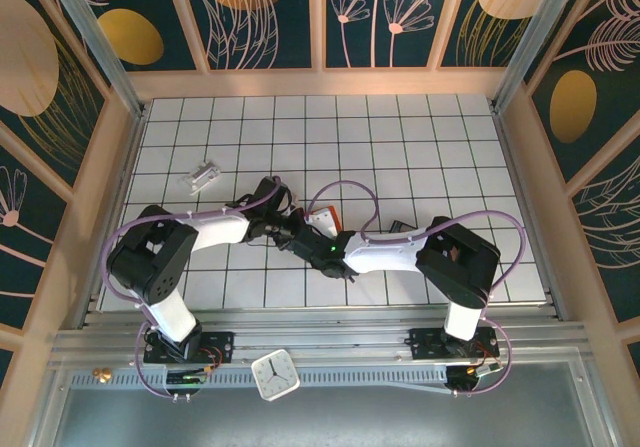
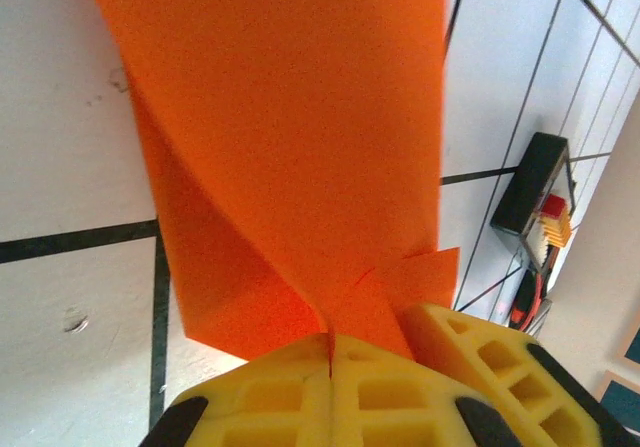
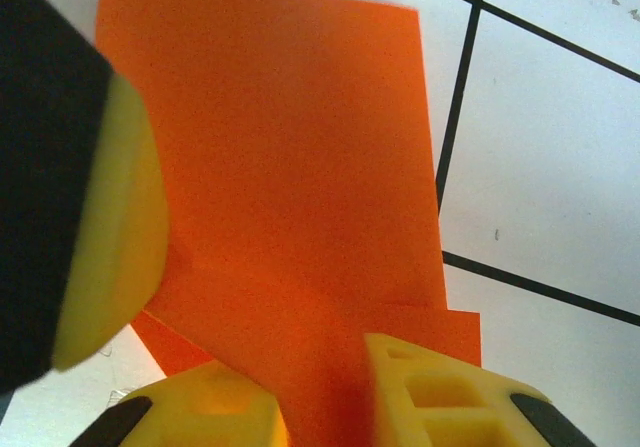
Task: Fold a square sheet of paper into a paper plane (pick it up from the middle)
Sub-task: Fourth fold the wing at the center of the table.
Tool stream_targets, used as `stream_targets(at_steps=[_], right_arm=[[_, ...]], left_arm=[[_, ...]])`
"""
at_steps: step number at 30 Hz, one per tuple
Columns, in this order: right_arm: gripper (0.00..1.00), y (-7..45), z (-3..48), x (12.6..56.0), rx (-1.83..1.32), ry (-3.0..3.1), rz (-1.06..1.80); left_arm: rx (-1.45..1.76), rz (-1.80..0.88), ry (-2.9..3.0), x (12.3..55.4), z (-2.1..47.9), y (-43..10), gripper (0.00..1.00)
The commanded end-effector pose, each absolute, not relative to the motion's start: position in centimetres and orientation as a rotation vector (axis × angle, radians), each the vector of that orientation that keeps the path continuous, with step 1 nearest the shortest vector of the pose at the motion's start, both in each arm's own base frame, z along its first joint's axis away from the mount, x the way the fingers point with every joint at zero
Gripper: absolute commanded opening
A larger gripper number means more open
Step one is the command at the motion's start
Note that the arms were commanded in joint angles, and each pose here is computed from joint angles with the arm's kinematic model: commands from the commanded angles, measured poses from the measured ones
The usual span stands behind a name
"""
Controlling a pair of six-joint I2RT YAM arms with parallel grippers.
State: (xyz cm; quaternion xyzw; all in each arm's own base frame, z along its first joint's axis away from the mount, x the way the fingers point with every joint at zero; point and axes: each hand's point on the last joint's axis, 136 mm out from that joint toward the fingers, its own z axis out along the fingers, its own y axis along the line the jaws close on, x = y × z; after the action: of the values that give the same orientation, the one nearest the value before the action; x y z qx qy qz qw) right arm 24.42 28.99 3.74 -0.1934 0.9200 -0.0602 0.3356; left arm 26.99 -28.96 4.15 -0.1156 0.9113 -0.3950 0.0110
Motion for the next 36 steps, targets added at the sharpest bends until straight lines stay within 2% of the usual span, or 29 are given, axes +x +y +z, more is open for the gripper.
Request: stream_targets(at_steps=[1, 19, 23, 29, 36], right_arm=[[0.23, 28.8, 4.1, 25.4, -0.475, 2.366, -0.194], [0.04, 27.7, 4.0, 25.6, -0.405, 2.374, -0.115], [0.00, 27.6, 3.9, 25.3, -0.371, 2.387, 0.031], [0.00, 27.5, 4.4, 25.1, -0.292, 2.396, 0.304], [0.00, 27.6, 4.5, 24.4, -0.264, 2.401, 0.493]], left_arm=[[-0.408, -1.185, 2.930, 25.8, 3.1, -28.4, 0.00], [-0.378, -1.164, 2.910, 26.4, 3.8, -28.4, 0.00], [-0.343, -1.156, 2.861, 27.2, 5.6, -28.4, 0.10], [-0.343, -1.149, 2.803, 28.2, 7.4, -28.0, 0.32], [-0.335, -1.196, 2.736, 28.8, 9.1, -28.1, 0.35]])
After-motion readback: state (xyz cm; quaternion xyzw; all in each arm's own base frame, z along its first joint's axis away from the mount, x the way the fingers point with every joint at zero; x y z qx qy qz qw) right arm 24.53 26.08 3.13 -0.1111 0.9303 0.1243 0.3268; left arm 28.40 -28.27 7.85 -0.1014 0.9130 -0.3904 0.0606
